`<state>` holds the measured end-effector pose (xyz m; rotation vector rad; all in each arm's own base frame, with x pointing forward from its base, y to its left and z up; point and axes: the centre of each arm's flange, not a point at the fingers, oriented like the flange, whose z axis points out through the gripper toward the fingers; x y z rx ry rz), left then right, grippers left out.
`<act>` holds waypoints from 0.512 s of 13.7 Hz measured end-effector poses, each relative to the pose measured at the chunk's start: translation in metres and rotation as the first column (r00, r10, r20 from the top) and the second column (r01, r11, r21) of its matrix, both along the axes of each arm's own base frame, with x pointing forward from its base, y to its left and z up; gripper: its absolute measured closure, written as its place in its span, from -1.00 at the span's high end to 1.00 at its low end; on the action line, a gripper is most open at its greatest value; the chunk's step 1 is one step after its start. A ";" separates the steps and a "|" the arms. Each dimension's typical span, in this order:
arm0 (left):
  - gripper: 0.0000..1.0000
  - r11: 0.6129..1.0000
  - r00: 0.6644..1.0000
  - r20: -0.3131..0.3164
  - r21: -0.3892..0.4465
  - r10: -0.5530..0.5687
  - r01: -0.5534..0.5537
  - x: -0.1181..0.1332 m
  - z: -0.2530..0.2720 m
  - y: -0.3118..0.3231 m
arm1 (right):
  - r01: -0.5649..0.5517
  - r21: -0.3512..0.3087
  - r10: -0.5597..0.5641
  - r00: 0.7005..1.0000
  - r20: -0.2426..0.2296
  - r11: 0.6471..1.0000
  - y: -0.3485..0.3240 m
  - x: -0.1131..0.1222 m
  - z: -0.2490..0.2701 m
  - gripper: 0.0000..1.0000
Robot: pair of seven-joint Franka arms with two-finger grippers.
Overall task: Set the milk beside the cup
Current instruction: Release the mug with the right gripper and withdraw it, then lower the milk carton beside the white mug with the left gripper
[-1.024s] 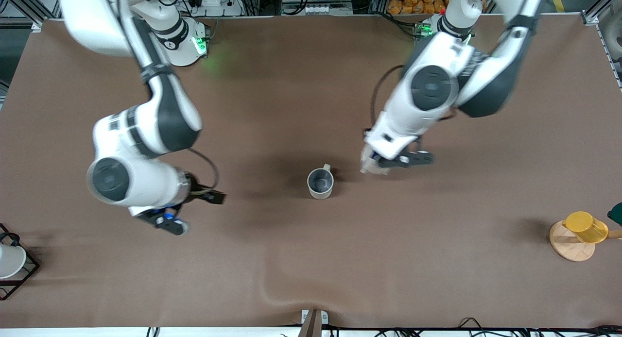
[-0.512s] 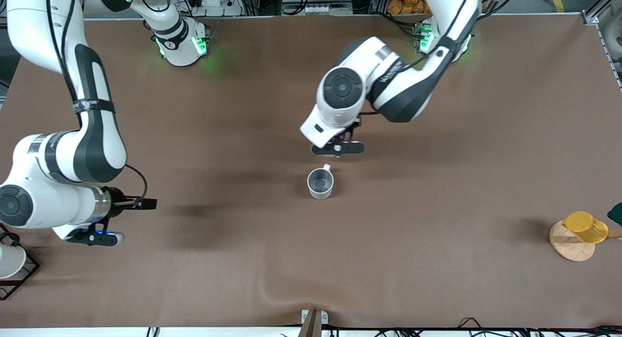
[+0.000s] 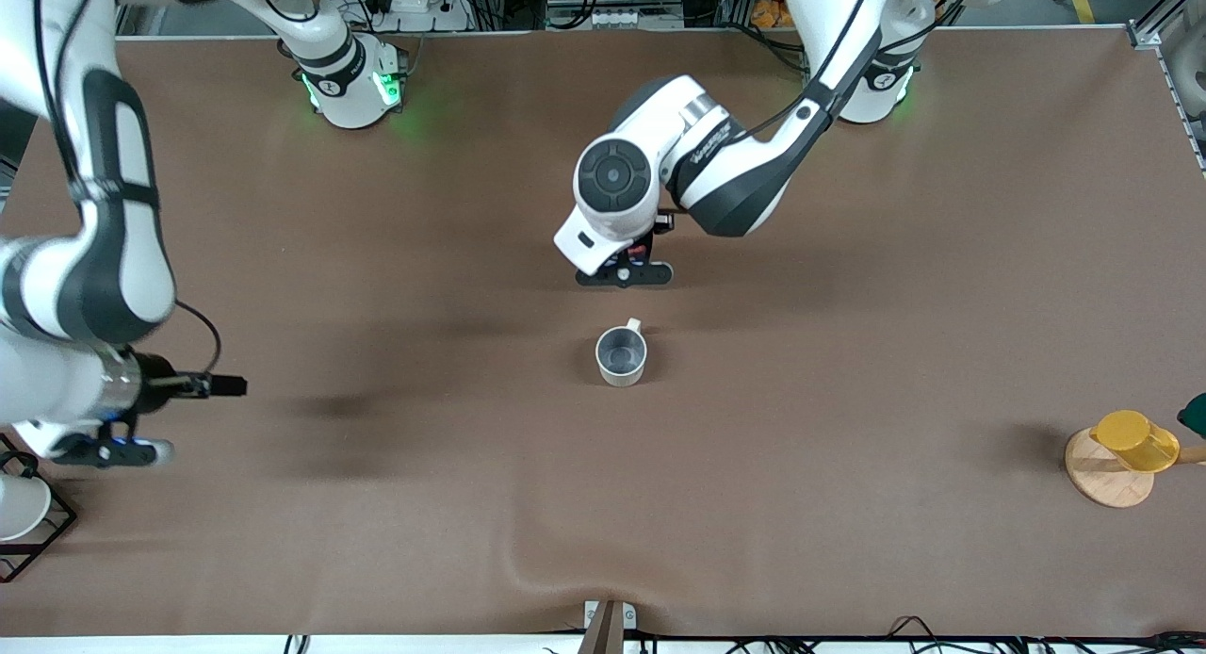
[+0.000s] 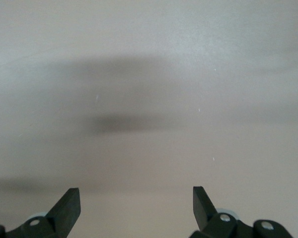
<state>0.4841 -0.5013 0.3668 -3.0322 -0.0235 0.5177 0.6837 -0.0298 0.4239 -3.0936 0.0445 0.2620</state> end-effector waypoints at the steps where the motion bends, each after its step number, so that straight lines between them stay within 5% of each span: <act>1: -0.39 1.000 1.000 0.006 0.017 0.006 -0.006 0.003 -0.008 0.001 | 0.000 0.003 0.000 1.000 0.012 1.000 0.001 -0.016 0.027 1.00; 7: -0.39 1.000 0.998 0.059 0.013 0.017 -0.018 0.012 -0.007 -0.003 | 0.034 0.003 -0.034 0.990 0.139 0.999 -0.016 -0.127 0.155 1.00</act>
